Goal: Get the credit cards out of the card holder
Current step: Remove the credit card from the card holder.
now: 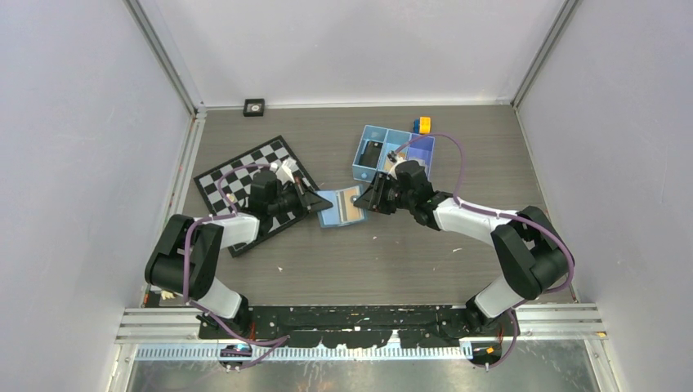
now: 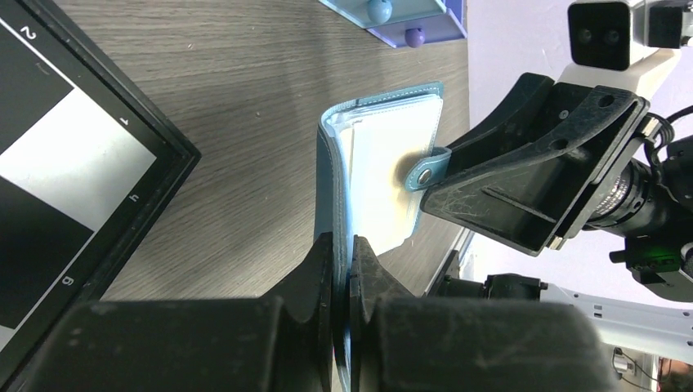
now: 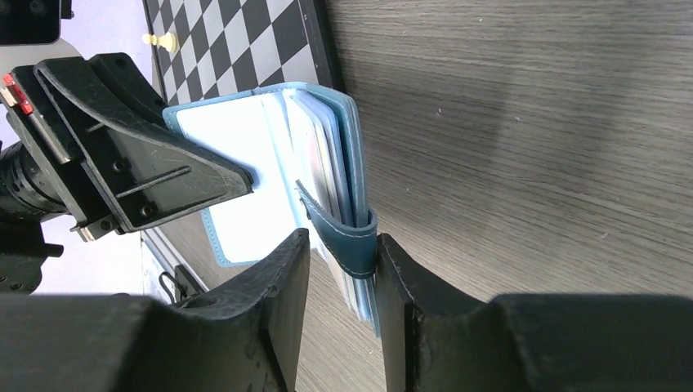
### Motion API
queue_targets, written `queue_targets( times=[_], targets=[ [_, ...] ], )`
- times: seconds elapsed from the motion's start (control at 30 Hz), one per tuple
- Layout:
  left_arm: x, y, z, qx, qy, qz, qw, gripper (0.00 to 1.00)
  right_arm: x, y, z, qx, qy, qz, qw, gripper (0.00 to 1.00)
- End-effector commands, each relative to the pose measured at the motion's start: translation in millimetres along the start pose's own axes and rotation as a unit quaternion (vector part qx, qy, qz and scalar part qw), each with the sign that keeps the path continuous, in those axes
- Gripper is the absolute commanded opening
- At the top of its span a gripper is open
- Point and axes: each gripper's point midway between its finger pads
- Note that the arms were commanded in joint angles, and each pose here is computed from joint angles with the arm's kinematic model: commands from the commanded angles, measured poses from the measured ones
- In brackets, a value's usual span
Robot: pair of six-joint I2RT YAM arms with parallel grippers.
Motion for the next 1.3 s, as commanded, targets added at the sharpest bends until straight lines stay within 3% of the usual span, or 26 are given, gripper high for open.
queue_targets(
  times=[0.0,0.1,0.2,0.53,0.87,1.27],
  targets=[
    [-14.7,6.5,-30.5,0.054,-0.031,-0.023,0.998,0.0,-9.0,1.4,21.5,-0.036,0.015,-0.013,0.999,0.41],
    [-16.6,8.3,-29.1,0.053,-0.025,-0.028,0.998,0.0,-9.9,2.8,24.0,-0.041,0.017,-0.015,0.999,0.42],
    [-22.0,13.4,-24.9,0.054,-0.01,-0.043,0.998,0.0,-11.6,6.5,27.6,-0.051,0.017,-0.025,0.998,0.35],
    [-24.3,13.5,-20.7,0.053,-0.002,-0.045,0.998,0.0,-11.0,10.8,36.8,-0.075,0.023,-0.026,0.997,0.26],
    [-24.0,14.5,-21.1,0.051,-0.003,-0.044,0.998,0.0,-4.3,7.5,44.2,-0.079,0.043,-0.014,0.996,0.01],
    [-21.1,10.5,-20.5,0.053,-0.002,-0.033,0.998,0.0,10.0,-5.8,38.0,-0.001,0.099,0.002,0.995,0.03]
  ],
)
Point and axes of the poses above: each gripper's point midway between its finger pads, its own y axis back along the fingers, its own z axis along the line the jaws close on, x = y × z, and after that the axes turned 1 degree about -y, right-handed
